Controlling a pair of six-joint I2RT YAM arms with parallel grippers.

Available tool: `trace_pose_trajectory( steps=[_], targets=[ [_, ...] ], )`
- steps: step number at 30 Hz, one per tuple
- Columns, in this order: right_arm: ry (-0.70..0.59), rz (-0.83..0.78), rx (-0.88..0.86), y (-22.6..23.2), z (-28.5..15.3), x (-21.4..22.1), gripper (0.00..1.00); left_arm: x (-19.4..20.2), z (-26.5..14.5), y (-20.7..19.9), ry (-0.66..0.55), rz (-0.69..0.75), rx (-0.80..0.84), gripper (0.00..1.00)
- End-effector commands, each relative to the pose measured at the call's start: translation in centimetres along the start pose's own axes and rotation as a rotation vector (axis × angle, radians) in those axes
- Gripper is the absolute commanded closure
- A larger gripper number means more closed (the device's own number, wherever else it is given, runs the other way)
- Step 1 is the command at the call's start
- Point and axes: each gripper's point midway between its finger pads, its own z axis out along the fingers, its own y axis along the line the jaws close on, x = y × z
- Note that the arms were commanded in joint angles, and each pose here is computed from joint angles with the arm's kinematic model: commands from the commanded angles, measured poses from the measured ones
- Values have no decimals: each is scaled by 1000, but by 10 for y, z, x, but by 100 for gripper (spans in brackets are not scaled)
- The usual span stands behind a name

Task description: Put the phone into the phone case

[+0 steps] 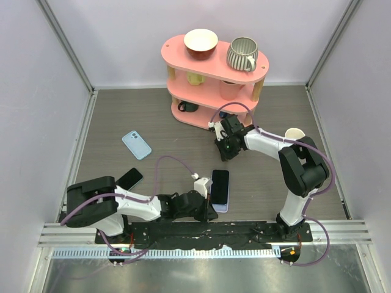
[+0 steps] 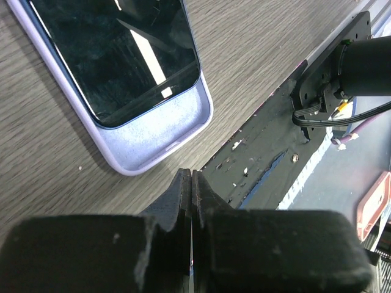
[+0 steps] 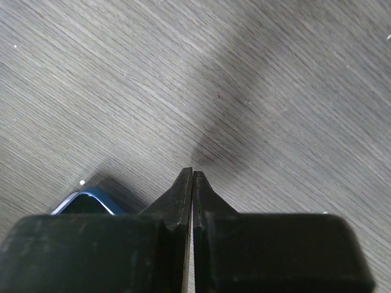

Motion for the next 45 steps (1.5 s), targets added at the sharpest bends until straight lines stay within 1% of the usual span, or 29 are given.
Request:
trace_pose_trajectory(
  steps=[1, 6, 12, 18, 19, 20, 25, 27, 31, 36, 45],
  targets=[
    [-67, 54, 25, -2, -7, -11, 96, -13, 7, -11, -45, 22, 2, 100],
    [-57, 99, 41, -3, -6, -5, 96, -10, 11, 6, -48, 14, -79, 100],
    [-47, 173, 1, 8, -8, 5, 96, -11, 15, 27, -60, 11, -192, 100],
    [-63, 228, -26, 17, -13, 15, 98, -14, 13, 33, -82, 5, -223, 100],
    [-49, 236, -38, 20, -11, 24, 98, -15, 13, 34, -86, 3, -227, 100],
    [-71, 230, -49, 23, -14, 21, 98, -15, 12, 37, -91, 4, -240, 100],
    [-54, 239, -87, 37, -15, 40, 98, -20, 9, 41, -115, 3, -262, 100],
    [-61, 232, -104, 44, -18, 42, 98, -20, 8, 42, -118, 1, -267, 100],
    [-30, 237, -79, 48, -19, 55, 98, -22, 7, 41, -123, 6, -267, 100],
    [-48, 218, -80, 52, -21, 52, 95, -23, 6, 43, -129, 13, -275, 100],
    [-24, 178, -125, 70, -14, 51, 89, -27, 2, 42, -146, 20, -269, 100]
  ],
)
